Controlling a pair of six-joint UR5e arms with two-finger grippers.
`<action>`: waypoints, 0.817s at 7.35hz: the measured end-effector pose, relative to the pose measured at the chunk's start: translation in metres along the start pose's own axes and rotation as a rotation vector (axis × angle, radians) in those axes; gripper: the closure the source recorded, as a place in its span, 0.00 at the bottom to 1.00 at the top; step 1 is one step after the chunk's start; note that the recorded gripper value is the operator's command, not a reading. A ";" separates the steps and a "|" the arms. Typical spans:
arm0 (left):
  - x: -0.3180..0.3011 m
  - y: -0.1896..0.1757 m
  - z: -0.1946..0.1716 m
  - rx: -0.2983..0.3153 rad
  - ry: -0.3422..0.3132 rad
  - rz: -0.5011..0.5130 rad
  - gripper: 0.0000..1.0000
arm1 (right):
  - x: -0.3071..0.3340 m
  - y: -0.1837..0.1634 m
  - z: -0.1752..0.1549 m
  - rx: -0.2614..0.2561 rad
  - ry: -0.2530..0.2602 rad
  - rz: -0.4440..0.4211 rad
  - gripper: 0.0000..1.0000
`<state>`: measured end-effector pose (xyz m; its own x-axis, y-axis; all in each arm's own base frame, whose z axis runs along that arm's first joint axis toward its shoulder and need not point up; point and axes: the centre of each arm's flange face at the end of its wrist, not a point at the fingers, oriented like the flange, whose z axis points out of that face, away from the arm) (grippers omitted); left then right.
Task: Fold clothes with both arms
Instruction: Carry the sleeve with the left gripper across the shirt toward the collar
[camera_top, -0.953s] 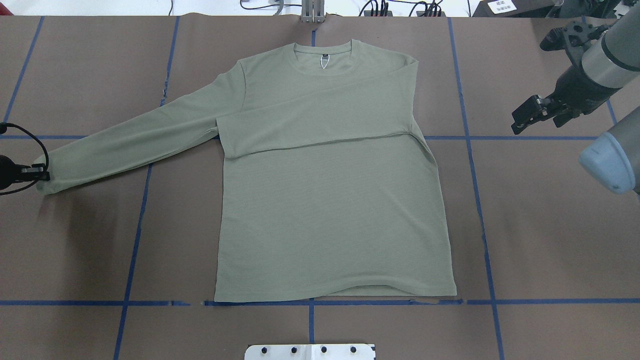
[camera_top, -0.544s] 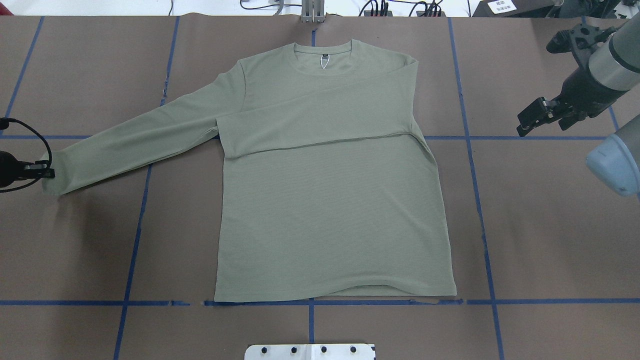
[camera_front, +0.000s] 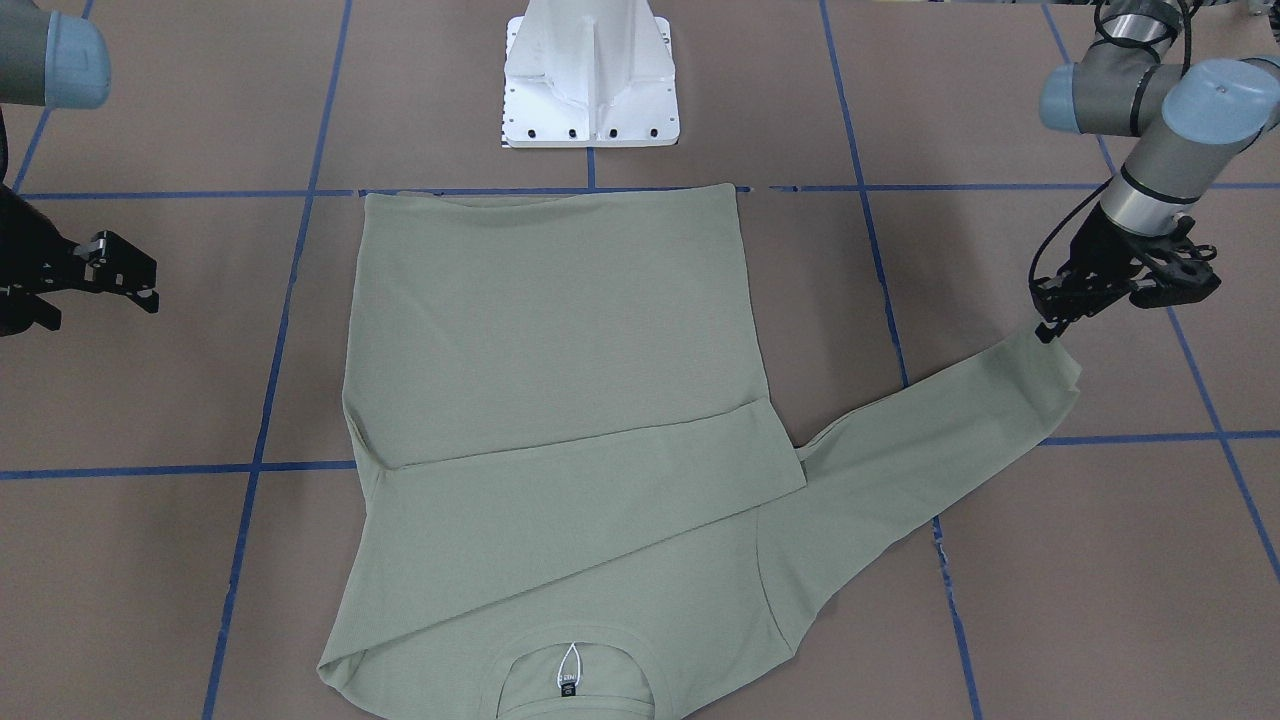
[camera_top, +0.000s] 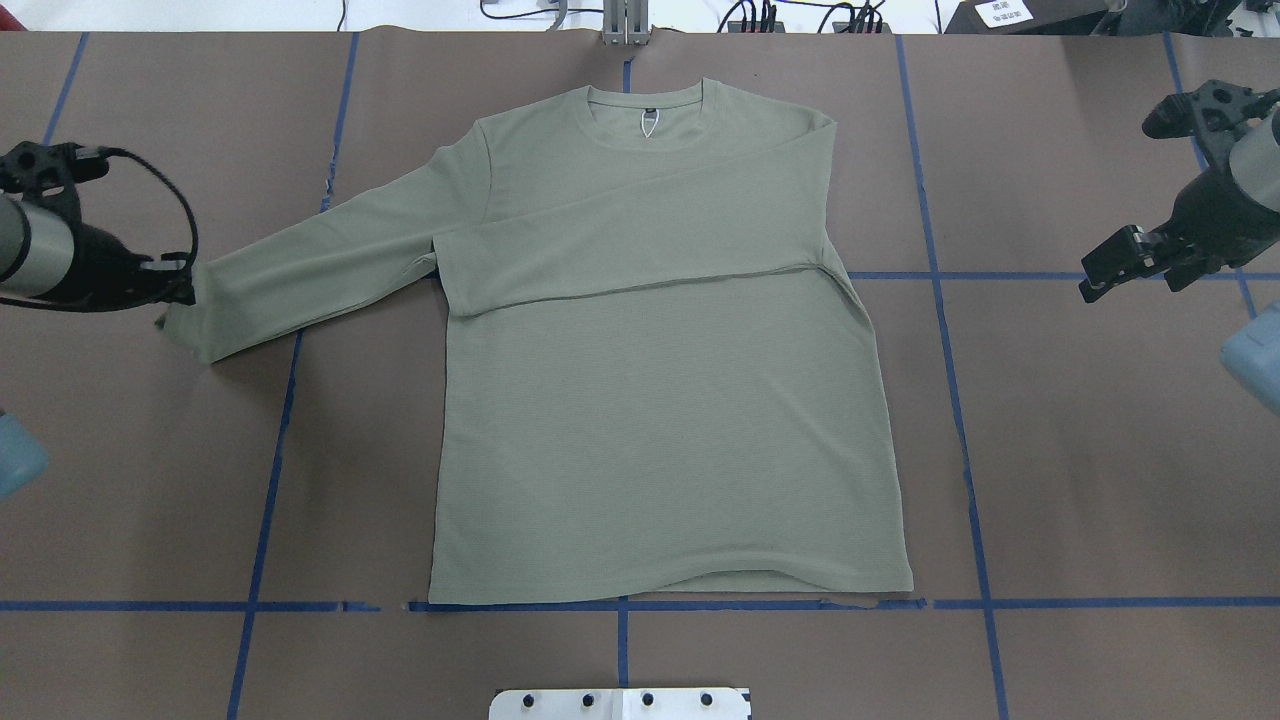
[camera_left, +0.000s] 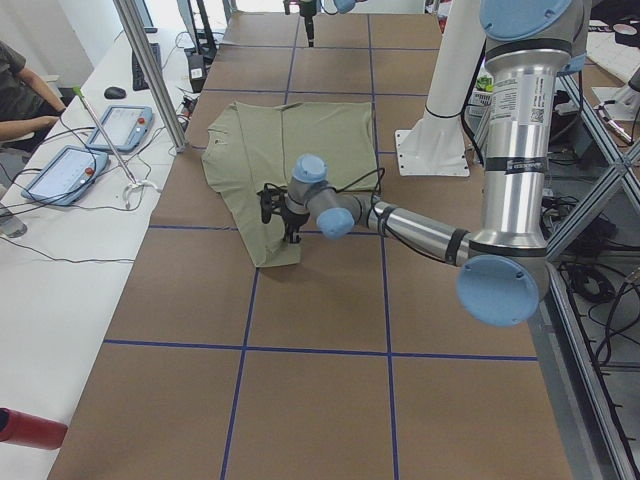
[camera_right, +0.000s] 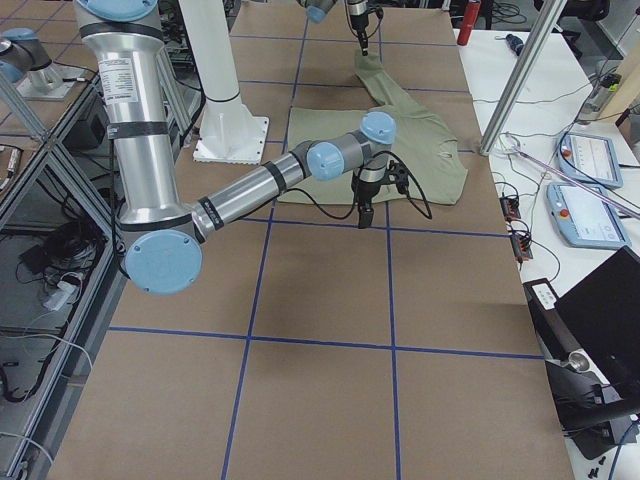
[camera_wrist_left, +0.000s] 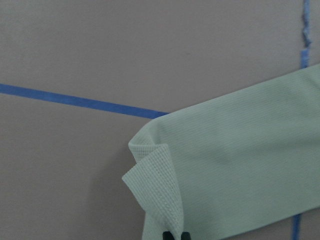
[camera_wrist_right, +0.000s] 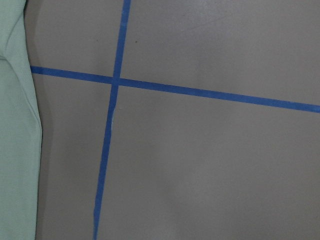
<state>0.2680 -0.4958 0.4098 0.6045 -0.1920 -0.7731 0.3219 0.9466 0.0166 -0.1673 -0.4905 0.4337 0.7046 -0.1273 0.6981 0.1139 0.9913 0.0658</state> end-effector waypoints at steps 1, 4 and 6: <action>0.067 -0.015 -0.019 -0.022 -0.004 -0.019 1.00 | 0.013 0.010 -0.001 -0.002 0.007 0.003 0.00; 0.207 -0.044 -0.055 -0.059 0.038 -0.085 1.00 | 0.063 0.050 -0.005 -0.016 0.031 0.002 0.00; 0.314 -0.074 -0.076 -0.076 0.093 -0.159 1.00 | 0.080 0.059 -0.005 -0.023 0.039 0.017 0.00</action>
<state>0.3786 -0.6067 0.1172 0.4793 -0.3190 -0.8177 0.3497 0.9239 -0.1555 -0.1013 -0.4423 0.4897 0.7333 -0.1125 0.6705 0.1180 0.9923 0.0375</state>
